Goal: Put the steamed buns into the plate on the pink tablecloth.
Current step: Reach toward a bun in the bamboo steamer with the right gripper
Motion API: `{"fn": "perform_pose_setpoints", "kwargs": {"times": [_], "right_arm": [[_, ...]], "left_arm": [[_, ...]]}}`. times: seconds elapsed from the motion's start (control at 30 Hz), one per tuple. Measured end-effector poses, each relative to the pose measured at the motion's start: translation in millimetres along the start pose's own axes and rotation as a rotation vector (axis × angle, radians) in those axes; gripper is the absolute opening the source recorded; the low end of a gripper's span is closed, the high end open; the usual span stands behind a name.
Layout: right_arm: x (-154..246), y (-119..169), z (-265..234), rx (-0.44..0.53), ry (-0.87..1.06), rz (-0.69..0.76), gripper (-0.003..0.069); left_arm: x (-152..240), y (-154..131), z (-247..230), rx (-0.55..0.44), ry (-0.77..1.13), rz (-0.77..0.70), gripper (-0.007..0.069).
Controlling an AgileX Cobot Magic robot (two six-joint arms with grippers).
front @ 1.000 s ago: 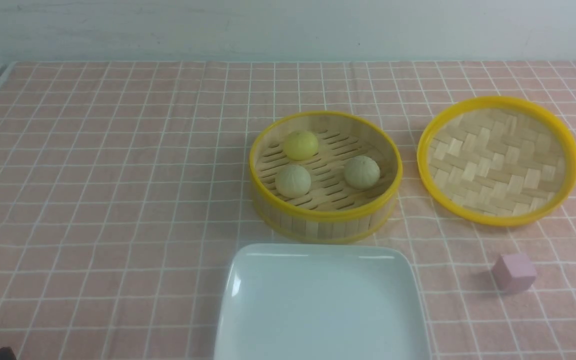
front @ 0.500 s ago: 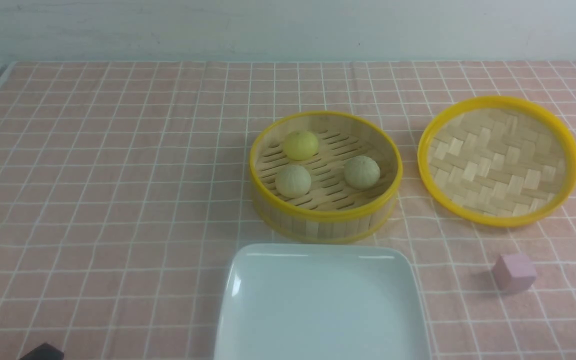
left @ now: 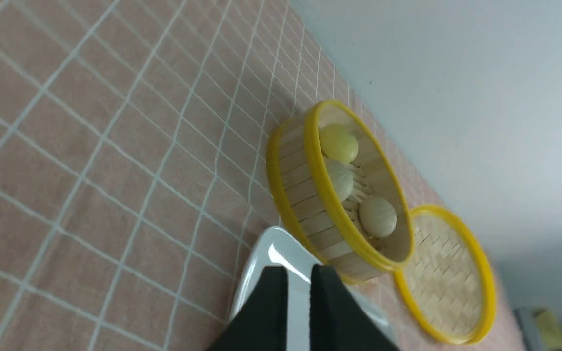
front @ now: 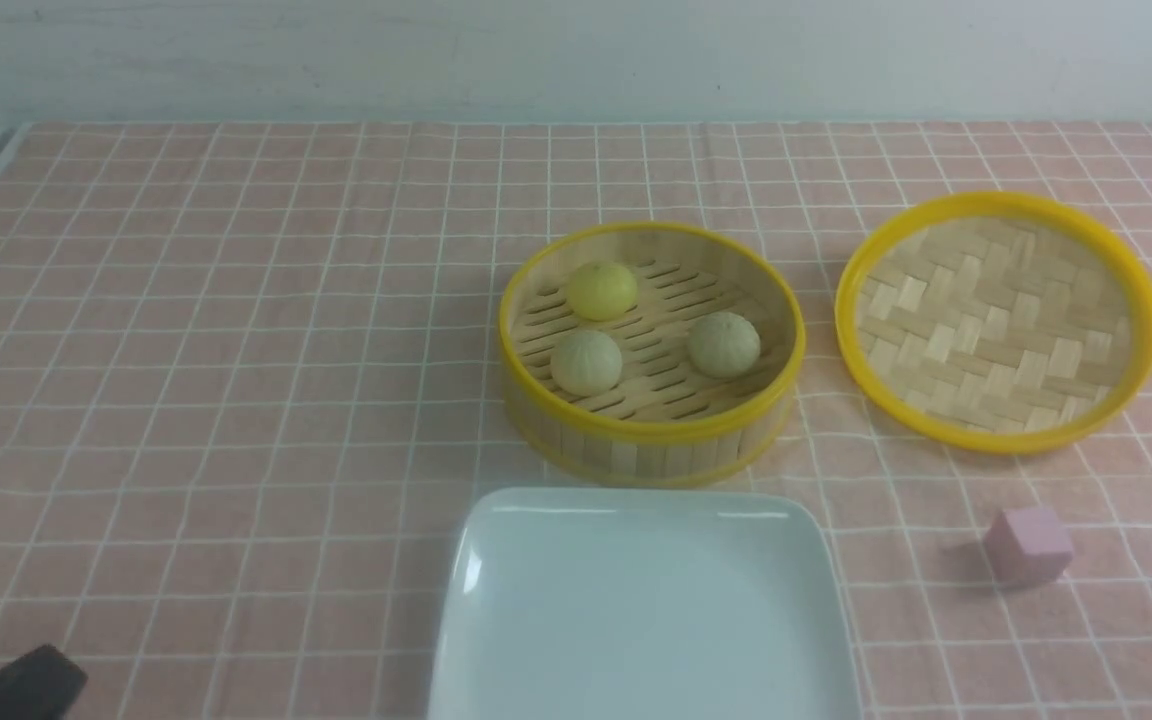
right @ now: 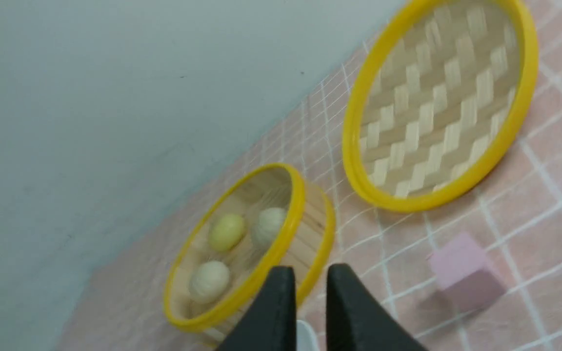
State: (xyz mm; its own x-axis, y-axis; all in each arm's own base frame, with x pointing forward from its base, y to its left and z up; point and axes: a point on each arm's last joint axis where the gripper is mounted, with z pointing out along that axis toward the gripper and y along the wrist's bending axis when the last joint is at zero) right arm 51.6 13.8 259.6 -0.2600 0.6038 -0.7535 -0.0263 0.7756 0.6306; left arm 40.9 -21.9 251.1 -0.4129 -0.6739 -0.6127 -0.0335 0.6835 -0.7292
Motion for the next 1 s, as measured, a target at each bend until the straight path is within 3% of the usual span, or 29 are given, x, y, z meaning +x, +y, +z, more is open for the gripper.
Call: {"fn": "perform_pose_setpoints", "kwargs": {"times": [0.03, 0.1, 0.13, 0.2, 0.27, 0.33, 0.4, 0.47, 0.5, 0.6, 0.63, 0.77, 1.0], "right_arm": [[-2.5, 2.3, -0.2, 0.032, 0.008, -0.020, 0.0035], [-16.1, 11.5, 8.6, 0.146, 0.204, -0.117, -0.0001], [-16.9, 12.2, 9.7, 0.155, 0.223, -0.117, -0.0002], [-23.8, 17.8, 25.3, 0.279, 0.459, -0.126, -0.0010], [-24.6, 22.2, 42.0, 0.324, 0.647, -0.118, -0.0010], [-21.8, 25.8, 55.4, 0.302, 0.764, -0.112, -0.0010], [-12.4, 31.6, 76.2, 0.190, 0.920, -0.120, -0.0008], [1.2, 44.6, 96.8, -0.022, 1.034, -0.102, -0.0002], [2.5, 46.7, 98.2, -0.054, 1.043, -0.122, -0.0001], [19.1, 74.6, 124.5, -0.315, 1.121, -0.130, 0.0015], [21.2, 84.5, 133.2, -0.357, 1.128, -0.152, 0.0024], [28.9, 110.2, 174.5, -0.357, 1.112, -0.272, 0.0059], [13.0, 127.2, 263.4, -0.110, 0.963, -0.464, 0.0203]], "left_arm": [[-3.1, -3.2, -1.8, -0.005, -0.001, 0.015, 0.0052], [-13.9, -11.5, 2.3, -0.159, 0.148, 0.084, 0.0008], [-14.8, -12.0, 2.9, -0.172, 0.160, 0.087, 0.0006], [-23.1, -14.7, 12.9, -0.317, 0.311, 0.123, -0.0001], [-28.5, -16.1, 23.6, -0.393, 0.411, 0.150, -0.0001], [-30.1, -14.9, 33.7, -0.442, 0.488, 0.176, -0.0001], [-30.6, -12.8, 46.0, -0.460, 0.570, 0.210, -0.0001], [-29.3, -10.2, 58.0, -0.470, 0.635, 0.221, -0.0001], [-29.2, -10.3, 58.0, -0.468, 0.637, 0.222, 0.0000], [-28.2, -7.9, 70.2, -0.476, 0.684, 0.215, 0.0005], [-28.1, -7.0, 73.1, -0.480, 0.693, 0.213, 0.0008], [-28.3, -6.0, 76.6, -0.483, 0.695, 0.213, 0.0017], [-29.2, -6.4, 77.7, -0.477, 0.682, 0.214, 0.0035]]}}
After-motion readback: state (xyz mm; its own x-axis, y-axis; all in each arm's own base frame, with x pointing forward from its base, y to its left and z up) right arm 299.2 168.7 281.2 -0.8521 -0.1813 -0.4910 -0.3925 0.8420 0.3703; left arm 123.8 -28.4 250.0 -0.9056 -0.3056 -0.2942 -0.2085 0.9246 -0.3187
